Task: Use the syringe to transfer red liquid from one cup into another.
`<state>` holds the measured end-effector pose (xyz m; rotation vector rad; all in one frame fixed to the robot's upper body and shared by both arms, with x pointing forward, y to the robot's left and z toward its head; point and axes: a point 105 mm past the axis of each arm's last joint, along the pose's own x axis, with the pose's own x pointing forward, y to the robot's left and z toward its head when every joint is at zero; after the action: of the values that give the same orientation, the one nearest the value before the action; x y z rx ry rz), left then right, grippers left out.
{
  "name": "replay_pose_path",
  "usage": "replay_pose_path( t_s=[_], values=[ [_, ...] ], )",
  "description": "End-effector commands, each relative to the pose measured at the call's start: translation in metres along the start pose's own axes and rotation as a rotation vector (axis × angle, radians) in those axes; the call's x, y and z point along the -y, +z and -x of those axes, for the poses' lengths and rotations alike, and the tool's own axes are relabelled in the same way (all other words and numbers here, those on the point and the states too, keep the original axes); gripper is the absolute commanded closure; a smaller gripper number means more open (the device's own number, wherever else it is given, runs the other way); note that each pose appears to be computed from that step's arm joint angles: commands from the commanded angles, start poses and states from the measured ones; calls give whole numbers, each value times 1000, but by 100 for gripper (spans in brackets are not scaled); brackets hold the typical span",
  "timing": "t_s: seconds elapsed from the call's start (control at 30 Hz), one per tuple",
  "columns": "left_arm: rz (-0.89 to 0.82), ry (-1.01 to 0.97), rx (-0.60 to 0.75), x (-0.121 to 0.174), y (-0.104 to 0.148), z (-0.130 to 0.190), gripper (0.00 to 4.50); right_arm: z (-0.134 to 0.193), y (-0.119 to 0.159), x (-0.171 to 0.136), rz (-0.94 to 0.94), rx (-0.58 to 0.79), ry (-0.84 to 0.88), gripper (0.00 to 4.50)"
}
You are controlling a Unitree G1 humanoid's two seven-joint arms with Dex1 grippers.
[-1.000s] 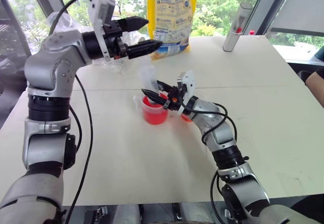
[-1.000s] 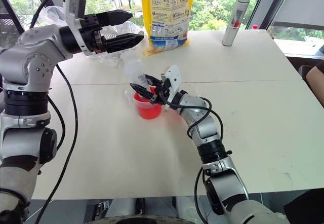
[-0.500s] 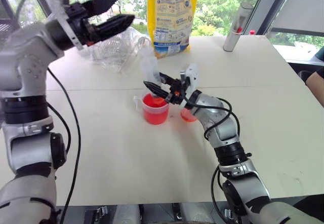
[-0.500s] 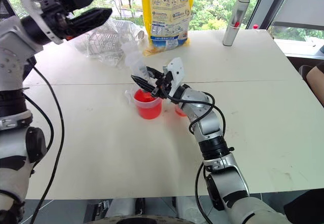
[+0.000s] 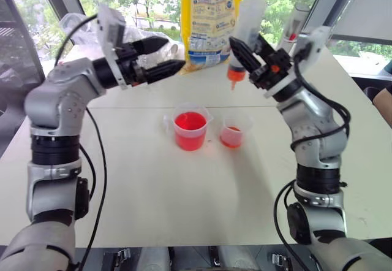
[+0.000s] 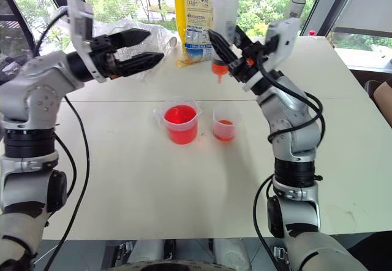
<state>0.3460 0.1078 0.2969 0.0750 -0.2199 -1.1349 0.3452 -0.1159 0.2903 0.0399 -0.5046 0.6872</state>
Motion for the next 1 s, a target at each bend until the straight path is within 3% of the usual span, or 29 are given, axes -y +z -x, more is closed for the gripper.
replay_pose_path(
  t_s=[0.03,0.17,0.3,0.53,1.0],
  values=[
    [-63,-51,36,6,15,-13,6,13,-3,-2,47,-6,-10,310],
    [-83,-95,57,8,20,-30,6,31,-37,-5,55,-91,-32,310],
    [-117,-112,83,7,29,-45,6,40,-54,-9,46,-120,-51,310],
    [-114,-161,135,8,48,-73,6,40,-55,-13,43,-110,-64,310],
    [10,-288,112,15,31,-104,6,41,-55,-22,62,-118,-42,310]
  ],
)
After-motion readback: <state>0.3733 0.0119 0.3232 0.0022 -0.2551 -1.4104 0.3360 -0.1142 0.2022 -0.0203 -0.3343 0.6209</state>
